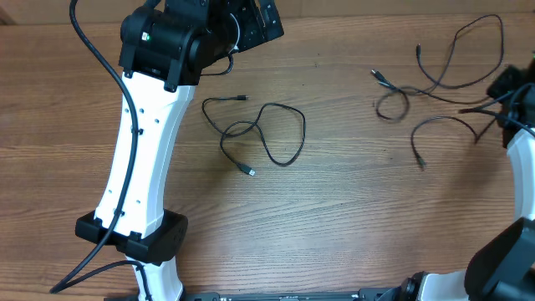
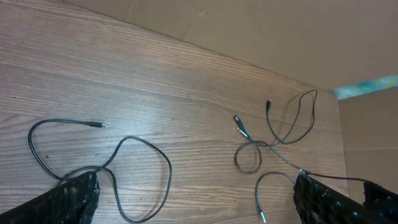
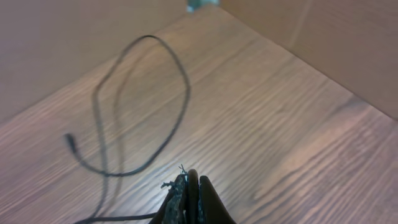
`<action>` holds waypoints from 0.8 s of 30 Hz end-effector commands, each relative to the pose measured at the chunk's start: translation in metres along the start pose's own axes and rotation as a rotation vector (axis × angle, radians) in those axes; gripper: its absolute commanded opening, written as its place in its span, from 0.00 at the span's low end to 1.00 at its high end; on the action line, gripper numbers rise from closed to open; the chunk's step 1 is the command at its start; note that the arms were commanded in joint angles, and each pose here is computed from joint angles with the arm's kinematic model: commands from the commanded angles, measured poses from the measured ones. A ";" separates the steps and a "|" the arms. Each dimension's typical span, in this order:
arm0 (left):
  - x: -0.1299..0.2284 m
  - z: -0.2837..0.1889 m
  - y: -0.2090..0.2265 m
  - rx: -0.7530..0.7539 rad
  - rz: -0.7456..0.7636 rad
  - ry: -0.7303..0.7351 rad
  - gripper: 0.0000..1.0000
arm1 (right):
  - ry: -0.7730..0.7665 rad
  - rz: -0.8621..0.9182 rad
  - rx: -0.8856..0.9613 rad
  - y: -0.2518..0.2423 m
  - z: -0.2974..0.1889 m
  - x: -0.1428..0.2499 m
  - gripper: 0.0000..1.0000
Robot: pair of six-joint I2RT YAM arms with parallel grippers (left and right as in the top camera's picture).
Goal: Untangle cables
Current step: 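Carry the cable to the right side and lay it down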
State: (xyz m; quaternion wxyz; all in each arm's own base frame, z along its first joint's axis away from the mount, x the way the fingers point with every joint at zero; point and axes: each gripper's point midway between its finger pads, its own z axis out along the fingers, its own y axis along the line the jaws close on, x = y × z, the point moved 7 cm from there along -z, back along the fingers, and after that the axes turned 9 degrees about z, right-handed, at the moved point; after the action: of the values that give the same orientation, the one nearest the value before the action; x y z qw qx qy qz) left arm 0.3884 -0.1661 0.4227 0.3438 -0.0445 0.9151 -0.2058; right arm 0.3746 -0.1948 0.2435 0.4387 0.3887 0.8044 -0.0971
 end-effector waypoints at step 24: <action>-0.001 0.005 0.003 -0.014 0.018 0.003 1.00 | -0.067 0.146 0.171 -0.100 0.087 -0.005 0.04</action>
State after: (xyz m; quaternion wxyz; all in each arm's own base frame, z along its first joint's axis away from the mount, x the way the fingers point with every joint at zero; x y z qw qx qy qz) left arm 0.3884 -0.1661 0.4228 0.3440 -0.0445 0.9151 -0.2059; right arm 0.3604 -0.3015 0.1796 0.4307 0.4742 0.7541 -0.1452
